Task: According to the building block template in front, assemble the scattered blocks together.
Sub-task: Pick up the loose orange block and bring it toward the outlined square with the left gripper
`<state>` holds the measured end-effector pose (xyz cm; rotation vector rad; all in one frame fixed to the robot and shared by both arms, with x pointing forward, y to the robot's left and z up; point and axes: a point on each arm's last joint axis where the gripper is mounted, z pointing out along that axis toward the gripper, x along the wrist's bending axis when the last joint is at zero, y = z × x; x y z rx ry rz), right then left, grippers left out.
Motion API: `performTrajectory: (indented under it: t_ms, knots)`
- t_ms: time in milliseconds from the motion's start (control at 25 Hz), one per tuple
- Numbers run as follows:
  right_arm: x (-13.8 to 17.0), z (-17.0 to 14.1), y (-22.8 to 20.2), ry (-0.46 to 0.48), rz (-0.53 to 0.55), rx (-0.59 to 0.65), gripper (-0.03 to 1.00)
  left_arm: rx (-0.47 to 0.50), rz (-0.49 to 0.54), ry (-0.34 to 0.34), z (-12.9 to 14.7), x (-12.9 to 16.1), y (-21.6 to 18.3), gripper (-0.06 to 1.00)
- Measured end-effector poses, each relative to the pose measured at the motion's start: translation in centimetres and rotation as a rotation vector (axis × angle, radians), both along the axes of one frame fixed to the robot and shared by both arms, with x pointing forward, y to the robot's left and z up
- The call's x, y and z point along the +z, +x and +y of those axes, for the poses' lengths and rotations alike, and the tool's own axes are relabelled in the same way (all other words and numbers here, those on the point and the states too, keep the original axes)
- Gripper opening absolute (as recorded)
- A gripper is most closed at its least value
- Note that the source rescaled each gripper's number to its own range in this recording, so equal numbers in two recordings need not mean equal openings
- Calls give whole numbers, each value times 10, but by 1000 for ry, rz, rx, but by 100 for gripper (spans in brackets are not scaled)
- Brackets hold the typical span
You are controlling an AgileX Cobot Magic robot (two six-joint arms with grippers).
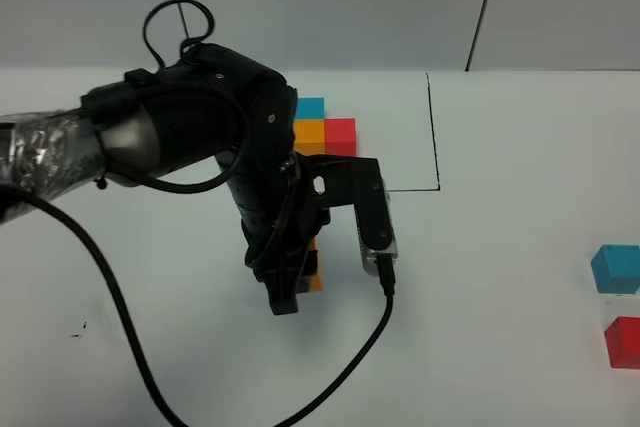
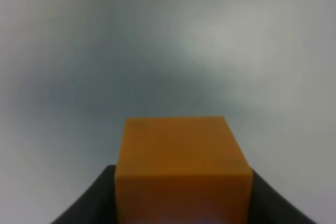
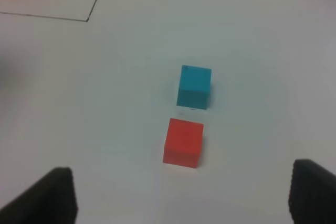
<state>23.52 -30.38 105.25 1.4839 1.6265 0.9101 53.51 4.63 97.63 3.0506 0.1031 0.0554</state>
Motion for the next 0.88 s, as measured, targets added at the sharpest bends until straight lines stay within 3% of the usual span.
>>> performTrajectory:
  t_ms: [320, 880]
  knots:
    - [0, 0, 0, 0, 0, 0, 67, -5, 57, 47, -7, -27, 7, 0]
    - [0, 0, 0, 0, 0, 0, 67, -13, 77, 48, -16, -54, 10, 0]
